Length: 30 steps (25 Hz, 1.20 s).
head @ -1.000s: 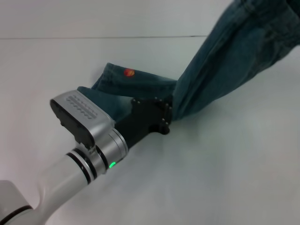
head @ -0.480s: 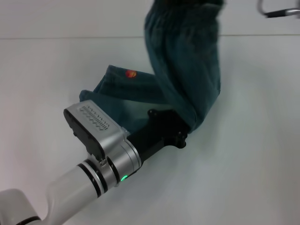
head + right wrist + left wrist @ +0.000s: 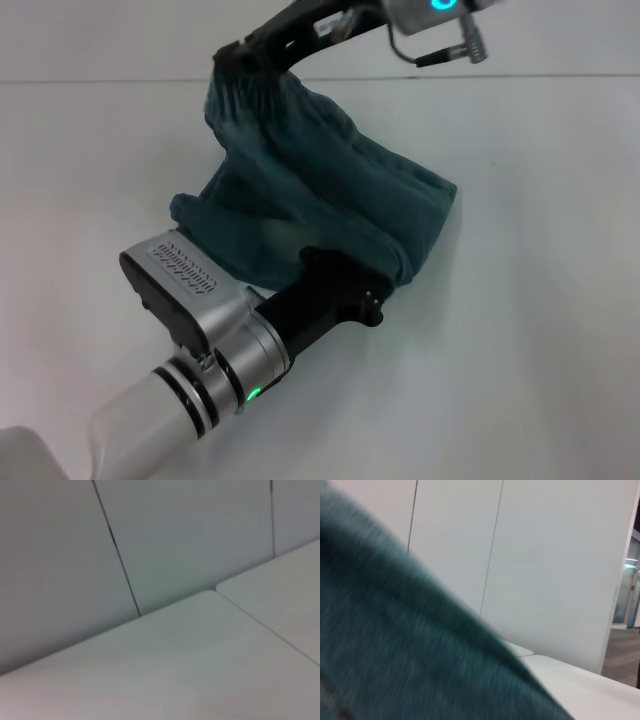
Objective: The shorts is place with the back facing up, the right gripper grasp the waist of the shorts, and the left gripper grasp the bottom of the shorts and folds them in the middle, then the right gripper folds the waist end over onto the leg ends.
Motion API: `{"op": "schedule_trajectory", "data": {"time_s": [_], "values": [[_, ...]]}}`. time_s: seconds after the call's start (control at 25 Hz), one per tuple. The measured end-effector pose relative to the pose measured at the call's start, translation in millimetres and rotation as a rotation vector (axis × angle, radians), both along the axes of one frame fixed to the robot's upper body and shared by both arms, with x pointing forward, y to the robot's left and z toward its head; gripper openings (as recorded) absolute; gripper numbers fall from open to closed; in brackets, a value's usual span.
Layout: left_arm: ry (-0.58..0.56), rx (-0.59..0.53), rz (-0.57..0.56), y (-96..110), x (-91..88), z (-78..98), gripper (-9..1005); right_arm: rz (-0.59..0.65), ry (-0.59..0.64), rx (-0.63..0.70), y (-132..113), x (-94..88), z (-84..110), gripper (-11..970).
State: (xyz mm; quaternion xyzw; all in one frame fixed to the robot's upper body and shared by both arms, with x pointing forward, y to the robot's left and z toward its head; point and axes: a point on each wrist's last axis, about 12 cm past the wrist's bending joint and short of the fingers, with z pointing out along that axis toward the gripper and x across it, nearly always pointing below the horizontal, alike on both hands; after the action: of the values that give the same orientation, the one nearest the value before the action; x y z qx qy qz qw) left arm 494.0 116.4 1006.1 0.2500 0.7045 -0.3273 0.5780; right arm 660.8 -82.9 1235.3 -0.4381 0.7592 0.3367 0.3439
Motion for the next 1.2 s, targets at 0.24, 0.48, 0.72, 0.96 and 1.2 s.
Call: {"op": "schedule_trajectory", "data": {"time_s": [0.24, 0.48, 0.72, 0.96, 1.2], "values": [[0.016, -0.025, 0.091, 17, -6.5, -6.8, 16, -0.053, -0.002, -0.021, -10, -3.0, -11.0, 124], [-0.015, -0.084, 0.184, 43, -18.2, -9.6, 16, -0.144, -0.039, 0.170, -60, -17.8, -3.3, 338], [-0.002, -0.142, 0.262, 71, -33.3, -15.1, 15, -0.227, -0.036, 0.345, -122, -37.9, -11.4, 532], [-0.146, -0.206, 0.264, 106, -52.5, -3.3, 39, -0.239, -0.106, 0.370, -176, -74.2, -46.5, 749], [-0.084, -0.210, 0.065, 130, -31.8, 12.3, 140, -0.189, -0.114, 0.371, -193, -125.1, -99.9, 860]]}}
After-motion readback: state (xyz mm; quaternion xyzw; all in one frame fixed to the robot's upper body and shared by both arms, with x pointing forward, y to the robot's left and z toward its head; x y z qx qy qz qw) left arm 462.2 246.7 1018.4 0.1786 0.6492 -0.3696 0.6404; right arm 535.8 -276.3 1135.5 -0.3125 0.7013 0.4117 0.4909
